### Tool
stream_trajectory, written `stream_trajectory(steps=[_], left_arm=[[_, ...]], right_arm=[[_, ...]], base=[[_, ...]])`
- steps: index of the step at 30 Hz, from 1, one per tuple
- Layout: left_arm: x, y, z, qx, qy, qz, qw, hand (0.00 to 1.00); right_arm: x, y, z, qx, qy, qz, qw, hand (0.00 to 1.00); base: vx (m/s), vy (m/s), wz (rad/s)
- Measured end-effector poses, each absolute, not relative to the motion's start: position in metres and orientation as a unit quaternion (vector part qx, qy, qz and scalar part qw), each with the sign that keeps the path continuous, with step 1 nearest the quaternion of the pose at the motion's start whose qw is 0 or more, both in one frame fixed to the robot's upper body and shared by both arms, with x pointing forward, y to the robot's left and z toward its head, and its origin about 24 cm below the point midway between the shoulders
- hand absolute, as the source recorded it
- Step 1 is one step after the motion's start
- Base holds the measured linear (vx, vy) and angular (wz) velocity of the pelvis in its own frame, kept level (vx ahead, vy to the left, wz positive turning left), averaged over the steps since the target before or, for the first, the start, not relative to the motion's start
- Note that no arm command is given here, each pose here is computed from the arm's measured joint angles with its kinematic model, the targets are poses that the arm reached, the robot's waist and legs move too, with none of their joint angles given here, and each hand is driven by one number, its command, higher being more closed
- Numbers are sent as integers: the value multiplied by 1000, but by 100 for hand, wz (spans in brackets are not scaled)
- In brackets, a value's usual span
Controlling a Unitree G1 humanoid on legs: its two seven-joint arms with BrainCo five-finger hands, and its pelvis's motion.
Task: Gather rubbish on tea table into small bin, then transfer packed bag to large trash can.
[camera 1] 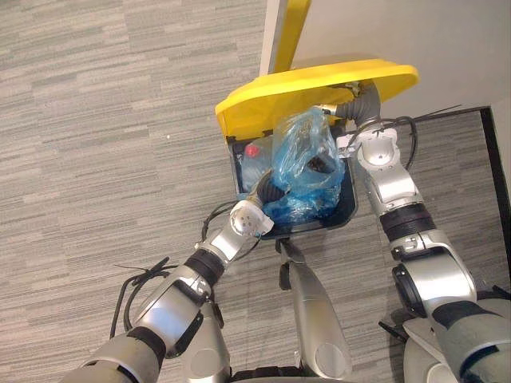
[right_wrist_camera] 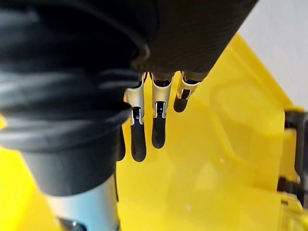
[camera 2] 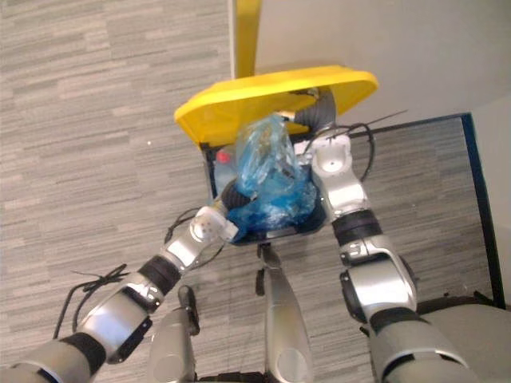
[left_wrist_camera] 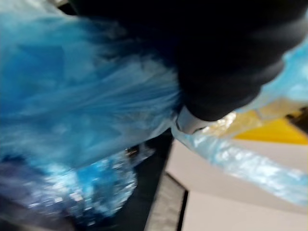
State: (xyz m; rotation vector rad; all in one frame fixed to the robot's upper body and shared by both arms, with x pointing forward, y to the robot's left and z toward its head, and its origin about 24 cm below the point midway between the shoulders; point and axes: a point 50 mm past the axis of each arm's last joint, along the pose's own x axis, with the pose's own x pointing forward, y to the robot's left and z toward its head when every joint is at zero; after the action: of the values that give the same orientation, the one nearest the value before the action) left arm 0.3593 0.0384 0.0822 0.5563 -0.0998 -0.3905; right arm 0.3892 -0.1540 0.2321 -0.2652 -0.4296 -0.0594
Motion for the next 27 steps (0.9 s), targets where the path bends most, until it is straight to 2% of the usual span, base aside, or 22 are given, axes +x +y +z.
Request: stream_trajectory(steps=[9,15,20,27], left_arm=[[363,31,72,379,-29,-186,906,0],[363,33,67,423,-16,-166,891,0],[362,35,63,429,-7,-161,889,0],[345,52,28,413,43,-156,896,0]], right_arm=[[373,-124,240,-102,-261,20,960,0],[372,-119,238,-103,-259,30,960,0],[366,-117,230,-103,-261,42,959,0],[367,-130,174,-128,-177,39,975,0]], base=[[51,-10,-11],[15,-8,0],[12,-13,8],[24,-20,18]])
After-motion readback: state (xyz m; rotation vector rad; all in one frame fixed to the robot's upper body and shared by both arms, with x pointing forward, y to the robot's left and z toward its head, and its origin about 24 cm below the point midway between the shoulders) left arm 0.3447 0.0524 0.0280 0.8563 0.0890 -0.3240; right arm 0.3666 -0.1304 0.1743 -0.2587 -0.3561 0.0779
